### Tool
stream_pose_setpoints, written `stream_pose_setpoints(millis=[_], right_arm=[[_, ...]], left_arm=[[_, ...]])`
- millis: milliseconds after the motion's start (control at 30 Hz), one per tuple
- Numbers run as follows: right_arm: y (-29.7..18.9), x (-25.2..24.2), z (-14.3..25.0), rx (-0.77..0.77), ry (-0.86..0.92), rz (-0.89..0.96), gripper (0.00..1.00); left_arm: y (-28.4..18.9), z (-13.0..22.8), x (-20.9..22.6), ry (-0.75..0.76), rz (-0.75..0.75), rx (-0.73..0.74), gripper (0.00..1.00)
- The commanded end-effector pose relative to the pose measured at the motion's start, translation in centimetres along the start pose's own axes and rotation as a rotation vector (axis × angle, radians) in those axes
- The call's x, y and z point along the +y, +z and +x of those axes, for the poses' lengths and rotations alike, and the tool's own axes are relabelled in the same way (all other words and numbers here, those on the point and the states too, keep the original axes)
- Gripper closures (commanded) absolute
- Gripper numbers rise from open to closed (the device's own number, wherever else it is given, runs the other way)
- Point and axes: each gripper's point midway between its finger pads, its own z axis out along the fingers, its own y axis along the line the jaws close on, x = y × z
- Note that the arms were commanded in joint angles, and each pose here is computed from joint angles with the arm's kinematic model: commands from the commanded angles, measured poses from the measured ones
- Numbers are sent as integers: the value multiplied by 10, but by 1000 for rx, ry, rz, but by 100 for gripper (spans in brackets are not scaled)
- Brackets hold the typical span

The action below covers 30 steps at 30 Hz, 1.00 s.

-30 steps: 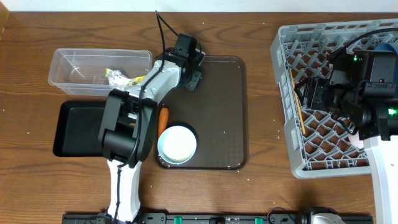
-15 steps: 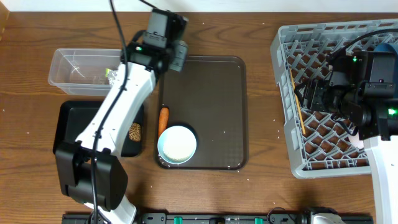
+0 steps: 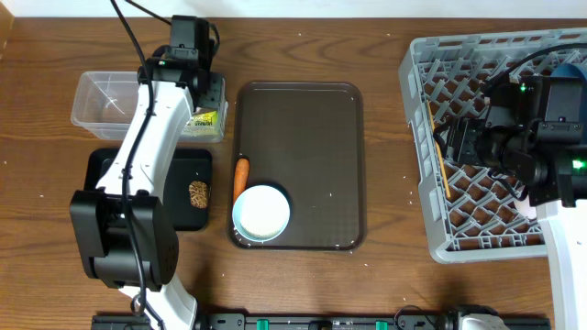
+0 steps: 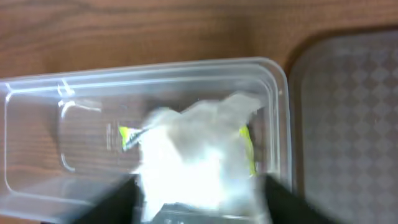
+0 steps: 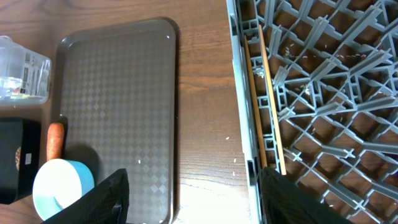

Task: Sort waste into correct bins and load items into the dishwasher rack
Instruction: 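Grasp the white tissue with the left gripper and drop it in the clear bin, then grasp the carrot with the left gripper and place it on the black tray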

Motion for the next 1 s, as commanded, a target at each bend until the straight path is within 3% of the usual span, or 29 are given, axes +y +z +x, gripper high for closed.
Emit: stream_pose_setpoints(millis=[0,100,233,300,400,667,767,967], right_arm=[[-2,3,-1,-3,-9,-8,37],[-2,2,2,9,-6,-5,36],[-2,2,2,12,-5,-5,36],[-2,2,2,11,-5,-5,35],[-2,2,2,10,-5,-5,35],[-2,2,2,12,-5,-5,34],[-2,2,3,15,-4,-5,34],[-2,2,3,15,-4,-5,34]], left_arm=[[-18,1,5,-35,-12,-7,25],[-49,5,10,-93,-1,-18,26],[-99,18,-30,-84,256,-27,43],[-120,28,-55,-55,376,-9,44],[-128,54,-76,5,389,78,45],[-84,129,-112,4,258,286,45],[-58,146,-105,-47,163,292,45],[-13,158,-112,-87,161,218,45]])
